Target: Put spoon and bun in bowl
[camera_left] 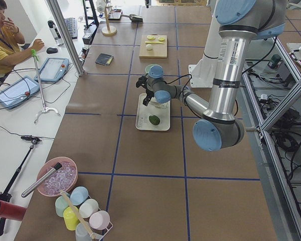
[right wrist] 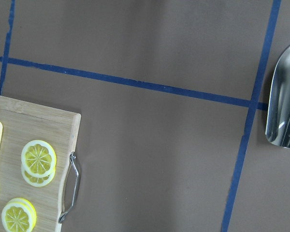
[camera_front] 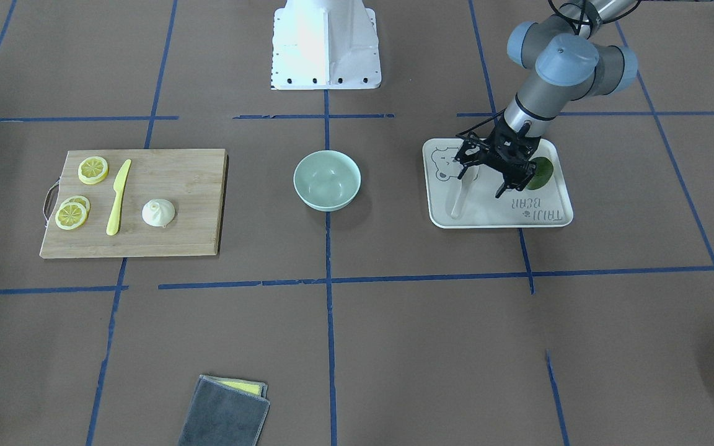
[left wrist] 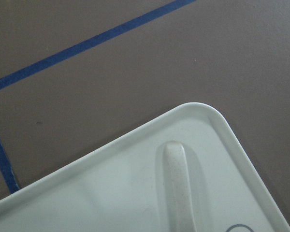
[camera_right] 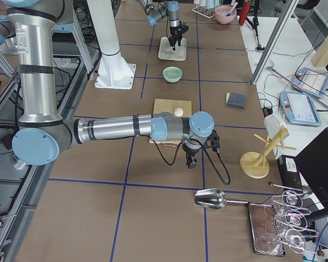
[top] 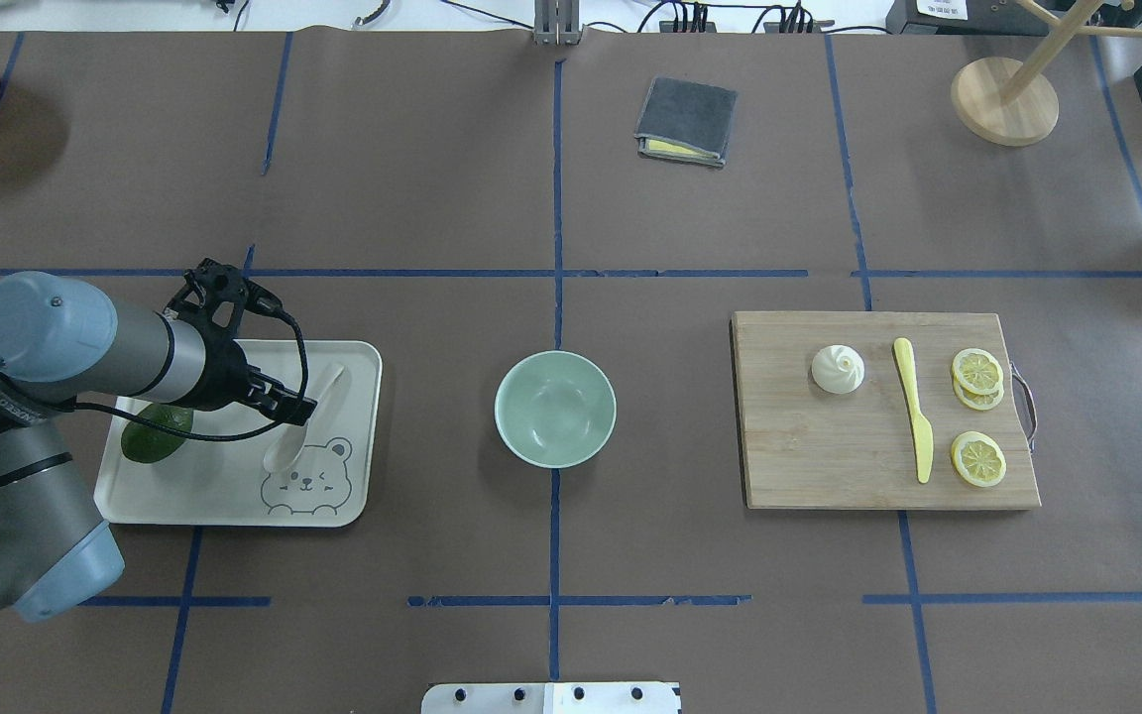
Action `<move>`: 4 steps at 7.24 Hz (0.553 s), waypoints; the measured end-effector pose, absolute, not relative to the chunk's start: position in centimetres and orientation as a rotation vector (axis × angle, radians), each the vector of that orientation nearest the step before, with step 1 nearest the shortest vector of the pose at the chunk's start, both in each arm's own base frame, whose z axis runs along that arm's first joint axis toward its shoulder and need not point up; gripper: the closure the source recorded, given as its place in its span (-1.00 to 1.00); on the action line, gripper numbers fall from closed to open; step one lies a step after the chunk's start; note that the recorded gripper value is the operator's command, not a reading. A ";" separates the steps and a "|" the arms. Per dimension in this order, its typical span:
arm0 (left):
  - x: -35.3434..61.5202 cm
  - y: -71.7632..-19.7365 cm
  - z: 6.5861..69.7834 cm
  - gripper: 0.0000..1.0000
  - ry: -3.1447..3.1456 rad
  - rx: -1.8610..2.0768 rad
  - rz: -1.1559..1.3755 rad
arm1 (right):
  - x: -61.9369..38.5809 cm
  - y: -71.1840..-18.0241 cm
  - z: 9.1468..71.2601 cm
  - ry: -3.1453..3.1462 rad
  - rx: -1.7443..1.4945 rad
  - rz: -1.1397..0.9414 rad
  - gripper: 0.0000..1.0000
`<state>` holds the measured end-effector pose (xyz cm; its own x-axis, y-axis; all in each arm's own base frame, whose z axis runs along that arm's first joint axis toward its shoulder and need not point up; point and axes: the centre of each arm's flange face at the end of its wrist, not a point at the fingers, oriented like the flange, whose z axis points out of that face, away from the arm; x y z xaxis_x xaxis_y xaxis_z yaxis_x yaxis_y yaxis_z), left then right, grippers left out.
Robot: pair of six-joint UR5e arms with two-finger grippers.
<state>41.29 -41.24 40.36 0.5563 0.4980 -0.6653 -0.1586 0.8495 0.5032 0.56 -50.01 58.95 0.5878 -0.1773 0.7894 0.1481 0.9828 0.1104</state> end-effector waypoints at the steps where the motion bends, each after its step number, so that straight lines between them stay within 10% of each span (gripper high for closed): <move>1: 42.2 -41.3 40.5 -0.57 0.888 0.424 0.399 | 0.4 -50.0 59.0 -0.923 0.032 -0.191 -1.00; 4: 43.6 -41.1 40.9 -0.22 0.877 0.419 0.408 | 0.2 -50.0 59.1 -0.922 0.027 -0.194 -1.00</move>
